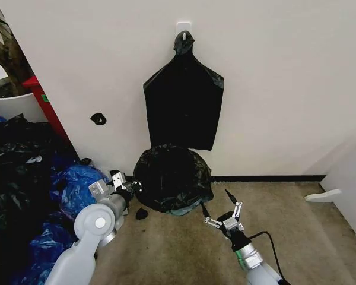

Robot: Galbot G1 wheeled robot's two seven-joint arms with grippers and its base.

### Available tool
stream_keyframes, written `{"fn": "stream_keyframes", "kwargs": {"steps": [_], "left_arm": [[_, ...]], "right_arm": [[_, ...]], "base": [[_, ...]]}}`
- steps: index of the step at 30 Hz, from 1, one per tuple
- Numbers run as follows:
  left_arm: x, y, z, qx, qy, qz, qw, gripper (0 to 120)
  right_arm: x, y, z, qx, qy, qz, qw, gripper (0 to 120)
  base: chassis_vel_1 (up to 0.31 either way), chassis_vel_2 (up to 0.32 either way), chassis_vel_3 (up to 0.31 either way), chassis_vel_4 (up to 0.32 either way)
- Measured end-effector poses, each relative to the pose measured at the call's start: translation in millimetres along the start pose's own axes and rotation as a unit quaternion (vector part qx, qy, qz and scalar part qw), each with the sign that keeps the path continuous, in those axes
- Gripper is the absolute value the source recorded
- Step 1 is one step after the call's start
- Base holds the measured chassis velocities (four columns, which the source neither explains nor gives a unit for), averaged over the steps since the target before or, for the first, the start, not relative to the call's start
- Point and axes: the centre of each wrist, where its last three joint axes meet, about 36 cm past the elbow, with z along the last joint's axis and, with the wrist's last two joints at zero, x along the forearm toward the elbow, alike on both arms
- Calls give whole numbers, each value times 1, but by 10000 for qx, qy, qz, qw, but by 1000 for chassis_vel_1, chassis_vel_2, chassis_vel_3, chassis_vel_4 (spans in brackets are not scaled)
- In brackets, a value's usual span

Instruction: Place the garbage bag over the trash bin.

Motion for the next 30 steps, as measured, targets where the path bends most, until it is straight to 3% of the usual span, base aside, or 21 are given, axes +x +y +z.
{"fn": "stream_keyframes", "kwargs": {"steps": [11, 18, 24, 30], "left_arm": [[1, 2, 3, -49, -40, -41, 10000, 1], [0, 4, 2, -57, -116, -69, 9999, 1], [0, 4, 4, -57, -86, -60, 9999, 1], [2, -1, 7, -27, -35, 41, 10000, 1]], "right_arm": [[3, 3, -5, -450, -501, -428, 9968, 100], [10, -8, 7, -281, -416, -521, 9974, 100], [3, -6, 3, -631, -568, -523, 9950, 100], [-4, -11, 22, -284, -330, -541, 9976, 100]], "base": [[0, 0, 0, 0], [0, 0, 0, 0], [0, 0, 0, 0], [0, 0, 0, 0]]}}
